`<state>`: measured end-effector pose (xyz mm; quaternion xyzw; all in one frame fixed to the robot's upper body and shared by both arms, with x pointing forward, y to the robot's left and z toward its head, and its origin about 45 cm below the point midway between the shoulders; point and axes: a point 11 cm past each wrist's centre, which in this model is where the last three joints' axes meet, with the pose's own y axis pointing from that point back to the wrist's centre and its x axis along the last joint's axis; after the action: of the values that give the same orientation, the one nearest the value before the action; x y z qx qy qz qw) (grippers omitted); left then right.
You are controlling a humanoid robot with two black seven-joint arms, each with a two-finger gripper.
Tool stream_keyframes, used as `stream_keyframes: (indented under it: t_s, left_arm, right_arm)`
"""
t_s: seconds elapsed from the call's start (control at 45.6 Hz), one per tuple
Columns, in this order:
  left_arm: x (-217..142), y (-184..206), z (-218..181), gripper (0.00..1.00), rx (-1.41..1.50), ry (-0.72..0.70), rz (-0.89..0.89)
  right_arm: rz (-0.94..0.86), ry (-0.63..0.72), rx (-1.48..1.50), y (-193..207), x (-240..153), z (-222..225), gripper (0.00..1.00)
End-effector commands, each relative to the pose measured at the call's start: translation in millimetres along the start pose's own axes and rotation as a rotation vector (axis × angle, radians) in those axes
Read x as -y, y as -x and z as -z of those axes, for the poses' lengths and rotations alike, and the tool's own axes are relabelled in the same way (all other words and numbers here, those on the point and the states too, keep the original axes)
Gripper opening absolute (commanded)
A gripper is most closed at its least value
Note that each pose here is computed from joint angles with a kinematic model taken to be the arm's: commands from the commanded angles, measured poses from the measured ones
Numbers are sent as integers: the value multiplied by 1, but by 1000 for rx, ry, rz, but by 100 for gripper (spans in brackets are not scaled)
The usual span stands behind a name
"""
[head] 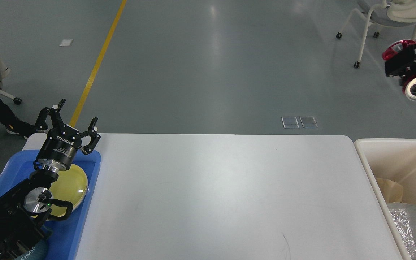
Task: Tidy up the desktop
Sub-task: 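Lift the red can and drop it into the bin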
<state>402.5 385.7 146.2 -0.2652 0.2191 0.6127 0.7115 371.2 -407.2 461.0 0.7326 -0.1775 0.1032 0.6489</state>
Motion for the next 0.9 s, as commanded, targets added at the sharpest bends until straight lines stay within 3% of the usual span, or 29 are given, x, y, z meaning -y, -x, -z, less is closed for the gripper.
stream_keyframes:
  t_s: [0.0, 0.263, 0.439, 0.658, 0.702, 0.724, 0.746, 0.79, 0.877]
  left_arm:
    - [0, 0, 0, 100, 0, 0, 0]
    - [0, 0, 0, 100, 0, 0, 0]
    - [0, 0, 0, 100, 0, 0, 0]
    - [0, 0, 0, 100, 0, 0, 0]
    - [0, 0, 0, 100, 0, 0, 0]
    - [0, 0, 0, 100, 1, 0, -1]
    - [0, 0, 0, 100, 1, 0, -1]
    - [0, 0, 0, 100, 1, 0, -1]
    - [0, 0, 0, 100, 0, 0, 0]
  right_arm:
    - [-17, 126, 72, 12, 12, -71, 0]
    - [-154, 456, 135, 87, 100, -237, 0]
    - [-166, 479, 176, 149, 172, -267, 0]
    - [-314, 522, 137, 211, 265, -267, 0]
    - [-319, 512, 155, 222, 276, -263, 11]
    - [-326, 510, 159, 223, 279, -261, 23]
    - [-329, 504, 165, 225, 282, -258, 42]
    - [-334, 490, 179, 225, 287, -253, 100]
    - [-330, 482, 182, 226, 292, -249, 100]
